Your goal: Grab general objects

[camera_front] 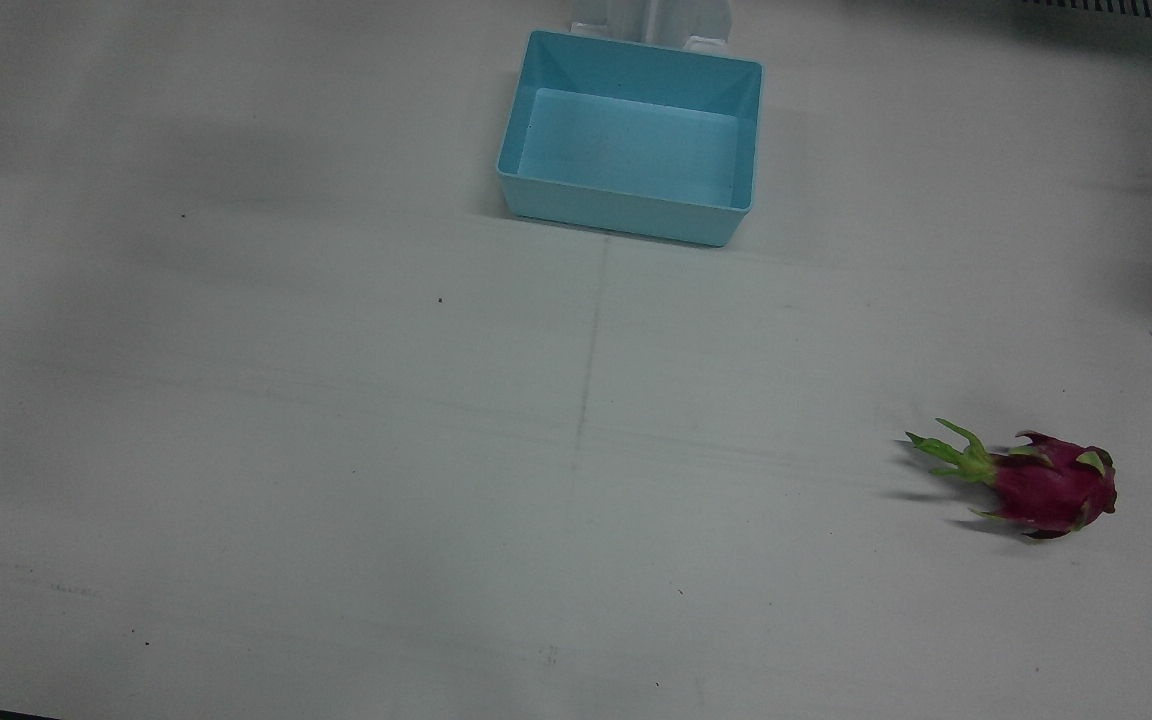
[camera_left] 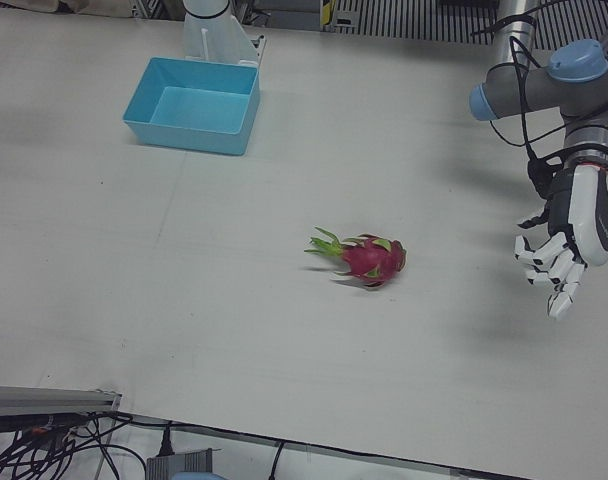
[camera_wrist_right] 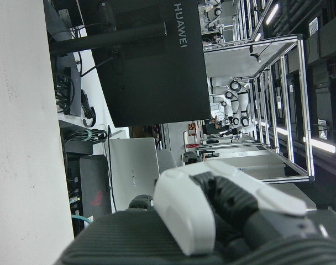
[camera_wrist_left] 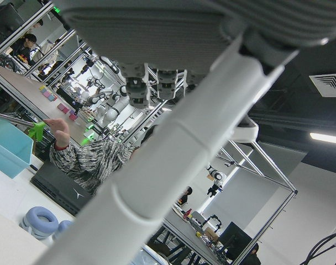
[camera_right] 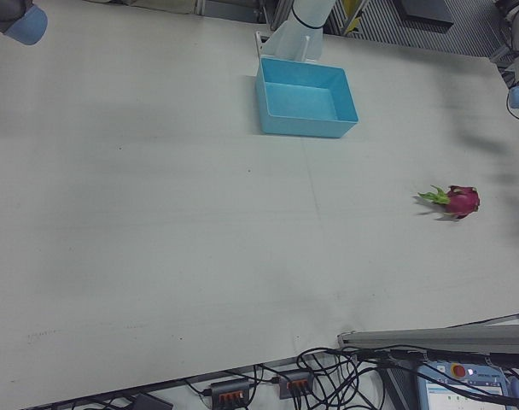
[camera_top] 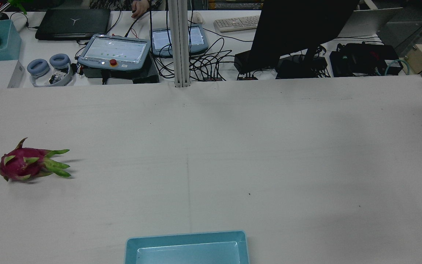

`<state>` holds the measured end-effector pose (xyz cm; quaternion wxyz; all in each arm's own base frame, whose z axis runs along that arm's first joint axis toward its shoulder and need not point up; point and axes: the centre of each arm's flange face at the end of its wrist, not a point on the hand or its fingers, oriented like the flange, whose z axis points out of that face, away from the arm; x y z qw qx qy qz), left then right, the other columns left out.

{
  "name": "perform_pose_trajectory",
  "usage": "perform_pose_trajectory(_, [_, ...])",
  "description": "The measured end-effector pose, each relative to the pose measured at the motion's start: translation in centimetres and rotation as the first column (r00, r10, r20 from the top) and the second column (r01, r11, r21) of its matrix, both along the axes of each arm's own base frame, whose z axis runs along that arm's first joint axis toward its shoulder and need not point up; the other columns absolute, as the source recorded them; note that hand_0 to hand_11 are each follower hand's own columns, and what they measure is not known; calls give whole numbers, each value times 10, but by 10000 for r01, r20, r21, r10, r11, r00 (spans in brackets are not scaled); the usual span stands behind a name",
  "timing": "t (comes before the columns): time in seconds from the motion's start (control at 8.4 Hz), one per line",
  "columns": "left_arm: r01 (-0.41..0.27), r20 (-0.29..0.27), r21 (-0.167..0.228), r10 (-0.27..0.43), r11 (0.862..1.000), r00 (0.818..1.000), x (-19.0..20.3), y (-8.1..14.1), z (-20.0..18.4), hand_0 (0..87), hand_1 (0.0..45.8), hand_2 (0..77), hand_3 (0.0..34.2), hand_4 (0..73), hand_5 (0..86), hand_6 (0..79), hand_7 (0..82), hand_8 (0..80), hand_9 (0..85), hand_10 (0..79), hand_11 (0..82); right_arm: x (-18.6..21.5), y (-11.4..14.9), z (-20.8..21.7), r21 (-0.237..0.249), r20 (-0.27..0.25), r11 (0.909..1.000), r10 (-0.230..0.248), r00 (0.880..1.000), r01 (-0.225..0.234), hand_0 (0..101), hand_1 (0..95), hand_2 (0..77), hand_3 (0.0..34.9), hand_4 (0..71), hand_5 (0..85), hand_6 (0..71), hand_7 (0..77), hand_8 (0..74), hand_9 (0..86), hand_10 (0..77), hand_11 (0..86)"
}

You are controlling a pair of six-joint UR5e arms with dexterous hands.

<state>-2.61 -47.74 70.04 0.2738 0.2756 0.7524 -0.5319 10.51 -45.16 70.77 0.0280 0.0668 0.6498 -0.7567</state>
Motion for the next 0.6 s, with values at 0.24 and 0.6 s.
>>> perform_pose_trajectory(0.24, [-15,6,51,15,10000,10000,-2,8,-11,797,0,0,0,295,698,218,704,33,153,229,11,0,0,0,2,0,10000,1,10000,-1,0,949,774,0,0,0,0,0,0,5,0,5])
perform_pose_trajectory(0.6, [-254,279,434,242,9987,9993,-4,28,-42,798,0,0,0,278,698,185,704,33,136,229,11,0,0,0,4,0,10000,3,10000,-3,0,949,774,0,0,0,0,0,0,5,0,5])
